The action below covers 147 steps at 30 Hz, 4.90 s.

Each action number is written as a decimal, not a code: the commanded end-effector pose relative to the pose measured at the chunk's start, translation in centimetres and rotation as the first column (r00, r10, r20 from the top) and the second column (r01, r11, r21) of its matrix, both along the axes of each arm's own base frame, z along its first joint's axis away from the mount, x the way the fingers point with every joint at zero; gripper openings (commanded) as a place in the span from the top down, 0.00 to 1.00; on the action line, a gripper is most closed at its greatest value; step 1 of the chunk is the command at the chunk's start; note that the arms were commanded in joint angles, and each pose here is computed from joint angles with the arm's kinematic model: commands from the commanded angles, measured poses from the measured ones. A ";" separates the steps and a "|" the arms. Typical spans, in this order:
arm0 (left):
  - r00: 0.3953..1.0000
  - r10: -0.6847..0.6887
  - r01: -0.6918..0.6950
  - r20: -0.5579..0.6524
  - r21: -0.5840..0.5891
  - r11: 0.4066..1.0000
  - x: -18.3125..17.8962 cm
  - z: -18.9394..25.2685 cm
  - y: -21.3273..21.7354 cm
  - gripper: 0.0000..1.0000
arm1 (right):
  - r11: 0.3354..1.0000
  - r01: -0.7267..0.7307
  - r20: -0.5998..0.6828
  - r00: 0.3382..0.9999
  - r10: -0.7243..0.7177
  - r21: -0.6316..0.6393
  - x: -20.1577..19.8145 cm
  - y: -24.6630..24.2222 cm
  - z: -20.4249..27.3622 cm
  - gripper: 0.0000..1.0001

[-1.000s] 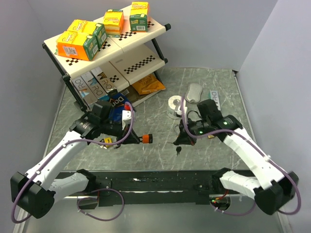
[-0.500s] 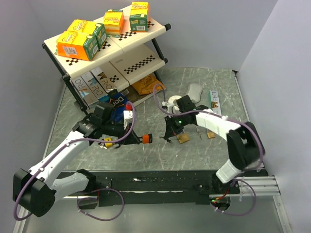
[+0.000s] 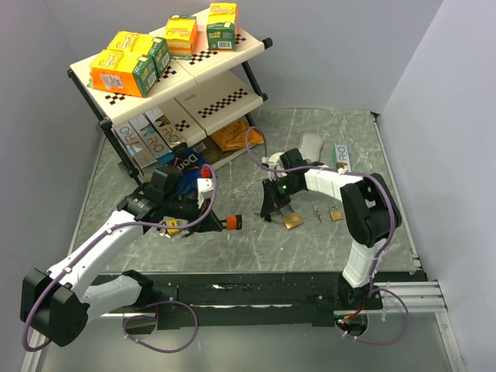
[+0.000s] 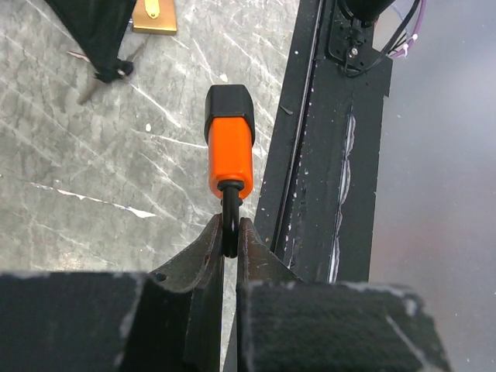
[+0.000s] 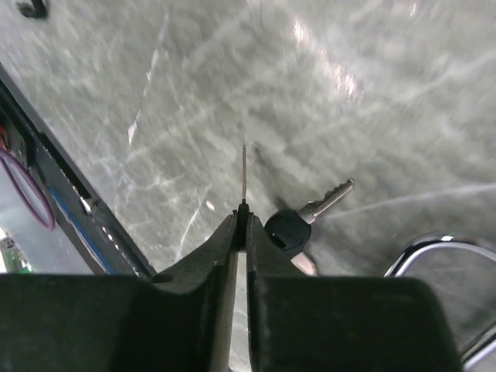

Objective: Lock with the key
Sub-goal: Place the key at the center of the board, then place the lock at the center of the board, then pick up the lock from the center of the board.

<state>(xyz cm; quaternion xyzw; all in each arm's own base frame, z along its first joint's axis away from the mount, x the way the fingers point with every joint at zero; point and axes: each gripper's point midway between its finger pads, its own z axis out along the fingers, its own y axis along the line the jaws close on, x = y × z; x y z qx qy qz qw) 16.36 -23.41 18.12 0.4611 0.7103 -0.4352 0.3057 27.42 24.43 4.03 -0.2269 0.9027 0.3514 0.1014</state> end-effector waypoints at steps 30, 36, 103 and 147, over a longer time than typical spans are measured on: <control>0.731 0.024 0.001 -0.682 0.037 0.999 -0.5 -1.3 -3.3 0.99 | 0.771 -0.592 0.753 0.390 0.530 -0.235 -9.8 5.5 13.8 0.05; 0.713 0.000 0.010 -0.701 0.010 1.000 -0.7 -0.9 -3.4 0.99 | 0.719 -0.628 0.756 0.304 0.580 -0.299 -10.3 7.6 13.1 0.07; 0.859 0.396 -0.355 0.325 -0.179 0.918 2.1 9.5 6.2 0.04 | 0.932 0.260 0.105 0.965 -0.241 -0.251 1.8 9.1 0.7 0.86; 0.960 0.009 -0.207 0.279 0.688 0.695 5.4 -9.2 15.8 0.03 | 0.998 0.049 0.454 0.891 -0.027 -0.035 -0.5 6.8 15.4 0.14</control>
